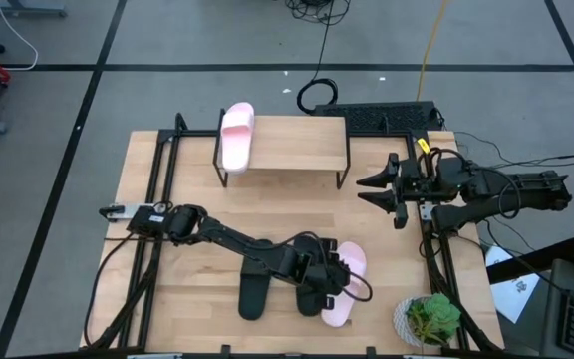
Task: Pick and place slides into the shelf
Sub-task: Put the pink slide on the shelf
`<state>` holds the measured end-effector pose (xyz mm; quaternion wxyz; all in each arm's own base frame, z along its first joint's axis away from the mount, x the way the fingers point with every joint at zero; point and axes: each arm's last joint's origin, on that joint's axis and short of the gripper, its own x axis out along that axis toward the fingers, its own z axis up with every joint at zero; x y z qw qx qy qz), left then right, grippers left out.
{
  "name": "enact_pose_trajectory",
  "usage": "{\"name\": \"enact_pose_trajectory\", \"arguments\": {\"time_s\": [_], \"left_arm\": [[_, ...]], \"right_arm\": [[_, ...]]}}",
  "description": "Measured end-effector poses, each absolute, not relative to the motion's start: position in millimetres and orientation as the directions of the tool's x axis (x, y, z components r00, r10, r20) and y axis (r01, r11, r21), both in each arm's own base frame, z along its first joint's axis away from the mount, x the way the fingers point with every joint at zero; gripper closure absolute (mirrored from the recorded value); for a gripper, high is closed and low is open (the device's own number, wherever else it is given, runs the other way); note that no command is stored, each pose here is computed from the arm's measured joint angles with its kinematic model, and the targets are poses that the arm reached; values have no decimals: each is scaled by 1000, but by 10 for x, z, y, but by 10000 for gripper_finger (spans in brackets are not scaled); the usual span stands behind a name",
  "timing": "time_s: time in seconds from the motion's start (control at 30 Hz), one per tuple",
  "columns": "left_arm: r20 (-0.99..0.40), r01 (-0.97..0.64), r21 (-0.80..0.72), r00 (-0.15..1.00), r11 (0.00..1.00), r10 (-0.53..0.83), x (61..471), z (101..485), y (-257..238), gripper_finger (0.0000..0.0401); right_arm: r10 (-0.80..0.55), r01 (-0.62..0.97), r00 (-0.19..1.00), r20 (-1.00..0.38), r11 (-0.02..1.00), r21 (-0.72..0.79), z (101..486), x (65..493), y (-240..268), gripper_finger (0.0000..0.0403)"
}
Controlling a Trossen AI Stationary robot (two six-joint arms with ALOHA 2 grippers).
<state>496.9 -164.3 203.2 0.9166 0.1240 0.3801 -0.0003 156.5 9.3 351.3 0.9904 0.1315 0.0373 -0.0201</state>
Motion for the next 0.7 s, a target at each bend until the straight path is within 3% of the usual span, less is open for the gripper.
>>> {"name": "enact_pose_trajectory", "arguments": {"time_s": [0.7], "left_arm": [[-721, 151, 269, 687, 951, 94, 4891, 1995, -1788, 215]], "right_arm": [[-55, 80, 993, -106, 967, 243, 3488, 1557, 84, 248]]}}
